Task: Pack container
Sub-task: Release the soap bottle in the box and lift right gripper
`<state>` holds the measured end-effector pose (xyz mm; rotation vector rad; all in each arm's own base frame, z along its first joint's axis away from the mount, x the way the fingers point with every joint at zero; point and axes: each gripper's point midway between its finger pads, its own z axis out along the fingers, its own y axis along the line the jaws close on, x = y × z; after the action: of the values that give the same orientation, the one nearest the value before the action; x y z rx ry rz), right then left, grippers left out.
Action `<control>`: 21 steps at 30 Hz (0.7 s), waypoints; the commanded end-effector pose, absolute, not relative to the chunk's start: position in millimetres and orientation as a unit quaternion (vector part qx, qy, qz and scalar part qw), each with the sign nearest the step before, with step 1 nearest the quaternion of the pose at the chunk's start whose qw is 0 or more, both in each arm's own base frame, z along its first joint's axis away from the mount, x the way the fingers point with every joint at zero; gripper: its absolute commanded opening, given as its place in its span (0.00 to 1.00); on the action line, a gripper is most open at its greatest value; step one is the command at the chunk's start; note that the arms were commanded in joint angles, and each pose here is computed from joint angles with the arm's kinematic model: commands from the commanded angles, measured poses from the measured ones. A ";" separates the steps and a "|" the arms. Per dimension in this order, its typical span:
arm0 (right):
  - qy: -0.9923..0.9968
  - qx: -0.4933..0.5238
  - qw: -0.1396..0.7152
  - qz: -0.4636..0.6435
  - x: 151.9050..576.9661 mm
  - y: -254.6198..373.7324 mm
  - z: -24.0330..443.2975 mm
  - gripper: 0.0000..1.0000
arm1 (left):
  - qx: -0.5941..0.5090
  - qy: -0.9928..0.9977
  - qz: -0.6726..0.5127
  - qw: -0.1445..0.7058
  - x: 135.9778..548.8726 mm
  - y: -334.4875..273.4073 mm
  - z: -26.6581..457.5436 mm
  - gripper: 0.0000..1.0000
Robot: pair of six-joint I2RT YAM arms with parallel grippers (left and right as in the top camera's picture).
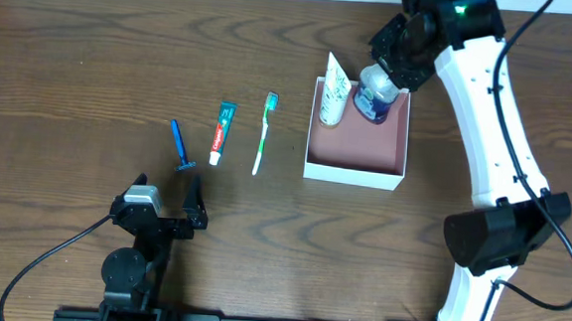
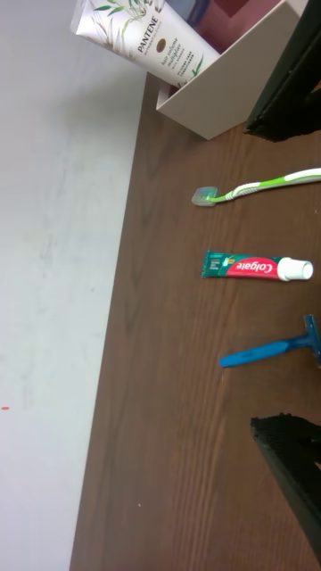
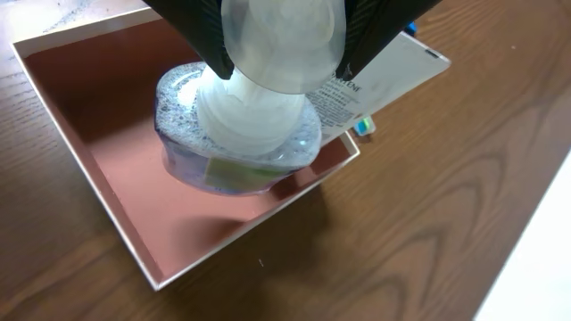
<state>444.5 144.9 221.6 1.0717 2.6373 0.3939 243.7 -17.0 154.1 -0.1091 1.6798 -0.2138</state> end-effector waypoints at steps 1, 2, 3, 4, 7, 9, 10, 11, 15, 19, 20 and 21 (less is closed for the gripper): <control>0.908 0.371 0.140 0.138 443.8 152.7 225.1 0.33 | -0.044 0.756 -0.096 0.646 243.5 -18.4 138.7 0.98; 0.908 0.370 0.139 0.137 443.8 153.8 224.0 0.33 | -0.045 0.756 -0.096 0.646 243.5 -18.4 138.7 0.98; 0.908 0.370 0.140 0.137 444.2 154.3 223.1 0.33 | -0.045 0.756 -0.096 0.646 243.5 -18.4 138.7 0.98; 0.909 0.369 0.140 0.136 444.7 154.7 221.9 0.33 | -0.045 0.756 -0.096 0.646 243.5 -18.4 138.7 0.98; 0.908 0.374 0.141 0.127 445.5 153.6 216.4 0.34 | -0.045 0.756 -0.096 0.646 243.5 -18.4 138.6 0.98; 0.908 0.375 0.140 0.123 446.3 153.3 211.3 0.34 | -0.044 0.756 -0.096 0.646 243.5 -18.4 138.6 0.98; 0.908 0.375 0.139 0.122 446.7 153.2 209.4 0.34 | -0.044 0.756 -0.096 0.646 243.5 -18.4 138.7 0.98; 0.908 0.376 0.139 0.122 447.3 153.4 206.8 0.34 | -0.045 0.756 -0.096 0.646 243.5 -18.4 138.7 0.98; 0.908 0.375 0.138 0.122 450.6 154.7 196.8 0.35 | -0.045 0.756 -0.096 0.646 243.5 -18.4 138.7 0.98; 0.909 0.376 0.136 0.120 452.6 155.4 185.3 0.36 | -0.045 0.756 -0.096 0.646 243.5 -18.4 138.7 0.98; 0.909 0.376 0.135 0.120 453.0 155.5 182.7 0.36 | -0.045 0.756 -0.096 0.646 243.5 -18.4 138.7 0.98; 0.909 0.376 0.135 0.120 453.5 155.9 180.3 0.36 | -0.045 0.756 -0.096 0.646 243.5 -18.4 138.7 0.98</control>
<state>452.2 153.9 183.3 1.0801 2.6471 0.3592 243.7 -17.0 154.2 -0.1091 1.6794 -0.2138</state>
